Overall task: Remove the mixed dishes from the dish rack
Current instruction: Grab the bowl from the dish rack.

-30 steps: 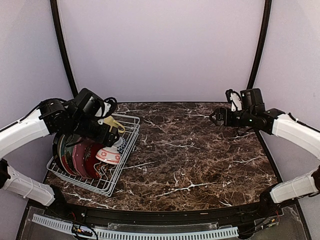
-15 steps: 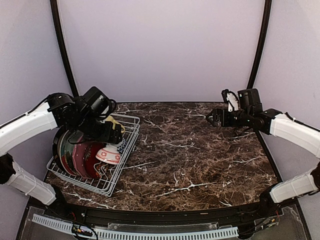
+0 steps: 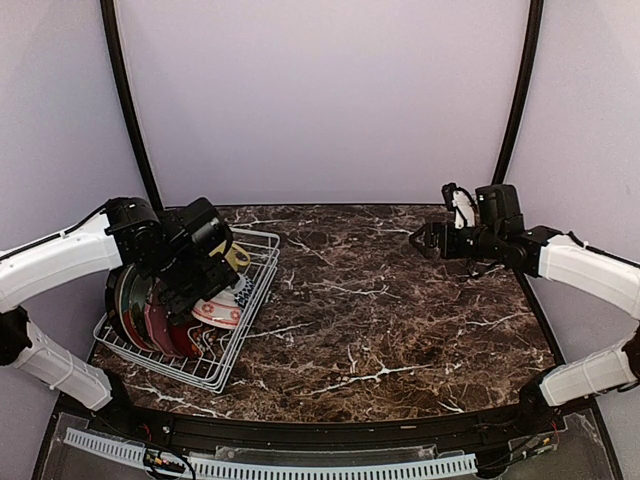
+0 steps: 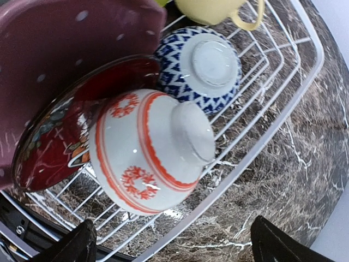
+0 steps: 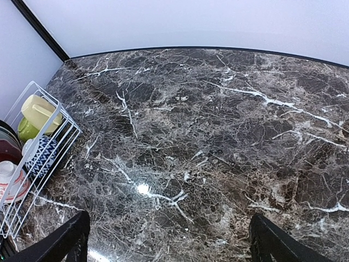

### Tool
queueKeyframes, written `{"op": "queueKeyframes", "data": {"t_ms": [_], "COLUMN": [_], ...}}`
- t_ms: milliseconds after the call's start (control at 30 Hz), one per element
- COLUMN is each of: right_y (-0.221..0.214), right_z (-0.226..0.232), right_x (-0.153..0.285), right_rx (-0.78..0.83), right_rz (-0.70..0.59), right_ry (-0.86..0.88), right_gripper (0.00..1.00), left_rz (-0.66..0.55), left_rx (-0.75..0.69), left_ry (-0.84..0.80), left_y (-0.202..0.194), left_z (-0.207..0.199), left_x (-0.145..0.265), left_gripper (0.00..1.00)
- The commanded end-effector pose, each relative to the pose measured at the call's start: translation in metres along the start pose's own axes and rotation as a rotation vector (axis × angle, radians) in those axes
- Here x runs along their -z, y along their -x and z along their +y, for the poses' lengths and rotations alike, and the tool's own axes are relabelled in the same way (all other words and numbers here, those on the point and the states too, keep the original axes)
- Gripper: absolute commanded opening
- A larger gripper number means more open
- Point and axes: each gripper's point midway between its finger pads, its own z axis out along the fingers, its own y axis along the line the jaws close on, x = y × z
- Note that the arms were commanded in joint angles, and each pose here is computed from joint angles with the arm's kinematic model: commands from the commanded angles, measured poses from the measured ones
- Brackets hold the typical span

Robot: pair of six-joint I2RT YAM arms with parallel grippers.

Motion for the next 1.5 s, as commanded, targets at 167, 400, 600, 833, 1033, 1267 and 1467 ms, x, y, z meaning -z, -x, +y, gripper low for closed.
{"op": "queueKeyframes", "data": {"t_ms": [167, 400, 600, 833, 1033, 1267, 1467], "right_y": [0.004, 0.003, 0.003, 0.002, 0.001, -0.001, -0.001], "right_z": [0.01, 0.014, 0.01, 0.002, -0.001, -0.001, -0.001], "right_x": [0.001, 0.006, 0.01, 0.015, 0.017, 0.014, 0.014], "right_rx": [0.004, -0.009, 0.012, 0.03, 0.036, 0.03, 0.029], "right_rz": [-0.048, -0.075, -0.081, -0.091, -0.097, -0.091, -0.089], "right_ry": [0.052, 0.086, 0.06, 0.01, -0.007, 0.0, -0.003], "right_gripper": [0.99, 0.99, 0.99, 0.99, 0.99, 0.99, 0.99], "left_rz": [-0.026, 0.001, -0.039, -0.019, -0.046, -0.03, -0.039], "left_rx": [0.341, 0.438, 0.449, 0.5, 0.497, 0.511, 0.497], "left_ry": [0.011, 0.036, 0.079, 0.165, 0.183, 0.193, 0.211], "left_y": [-0.001, -0.009, -0.003, -0.003, 0.006, 0.008, 0.009], "left_z": [0.017, 0.011, 0.009, 0.019, 0.019, 0.016, 0.017], "left_x": [-0.011, -0.027, -0.03, -0.04, -0.042, -0.054, -0.056], "left_gripper": [0.99, 0.99, 0.99, 0.99, 0.99, 0.96, 0.82]}}
